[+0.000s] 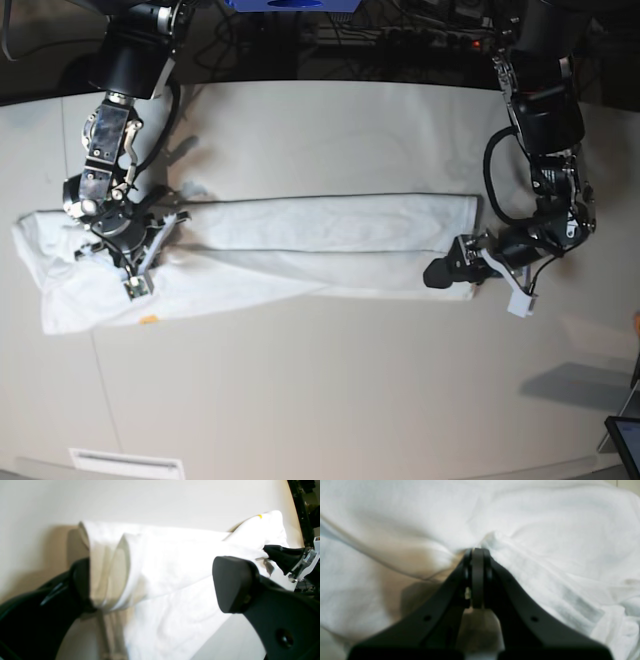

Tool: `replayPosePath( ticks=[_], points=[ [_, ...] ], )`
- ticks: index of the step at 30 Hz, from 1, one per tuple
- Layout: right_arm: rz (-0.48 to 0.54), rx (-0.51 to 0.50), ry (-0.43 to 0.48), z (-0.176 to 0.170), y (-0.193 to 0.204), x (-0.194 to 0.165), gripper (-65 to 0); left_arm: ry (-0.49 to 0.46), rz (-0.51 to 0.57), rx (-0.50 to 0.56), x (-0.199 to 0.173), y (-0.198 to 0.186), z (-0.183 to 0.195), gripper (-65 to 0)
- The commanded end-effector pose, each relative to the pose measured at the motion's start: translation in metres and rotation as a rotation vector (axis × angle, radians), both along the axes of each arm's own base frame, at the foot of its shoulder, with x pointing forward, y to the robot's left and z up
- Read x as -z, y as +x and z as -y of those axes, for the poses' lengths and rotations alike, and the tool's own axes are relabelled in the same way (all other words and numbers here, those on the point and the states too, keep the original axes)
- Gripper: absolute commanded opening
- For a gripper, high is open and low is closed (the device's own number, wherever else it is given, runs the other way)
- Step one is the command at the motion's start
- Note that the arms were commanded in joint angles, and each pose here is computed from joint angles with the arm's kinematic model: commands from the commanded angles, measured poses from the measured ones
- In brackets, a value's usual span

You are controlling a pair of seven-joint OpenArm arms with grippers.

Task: Fold the T-shirt properly
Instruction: 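Grasp the folded end with the left gripper and lift it toward the right gripper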

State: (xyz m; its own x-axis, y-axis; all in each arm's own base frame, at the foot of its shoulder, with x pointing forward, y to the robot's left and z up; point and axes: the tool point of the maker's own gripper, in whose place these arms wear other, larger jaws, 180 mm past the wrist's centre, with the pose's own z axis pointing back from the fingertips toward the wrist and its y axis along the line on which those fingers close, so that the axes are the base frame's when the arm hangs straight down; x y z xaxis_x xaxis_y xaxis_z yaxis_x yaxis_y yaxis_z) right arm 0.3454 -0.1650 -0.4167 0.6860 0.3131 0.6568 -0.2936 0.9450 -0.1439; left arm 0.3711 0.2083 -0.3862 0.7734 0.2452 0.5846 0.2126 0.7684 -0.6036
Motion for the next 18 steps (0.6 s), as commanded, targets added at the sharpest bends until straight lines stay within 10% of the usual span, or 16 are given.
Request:
replayPosePath(
  ticks=[1,11,18],
  points=[
    [-0.07,-0.013,-0.032,0.002,-0.011,0.01,-64.7,0.041,-0.037,0.045,0.005,-0.004,0.004,-5.4],
    [-0.071,-0.007,-0.031,0.004,-0.011,0.01,-64.7,0.051,-0.039,0.092,0.011,-0.005,0.021,-61.8],
    [-0.069,-0.013,-0.032,0.002,-0.01,0.01,-64.7,0.076,-0.02,0.079,0.003,0.0,0.007,-65.0]
  ],
)
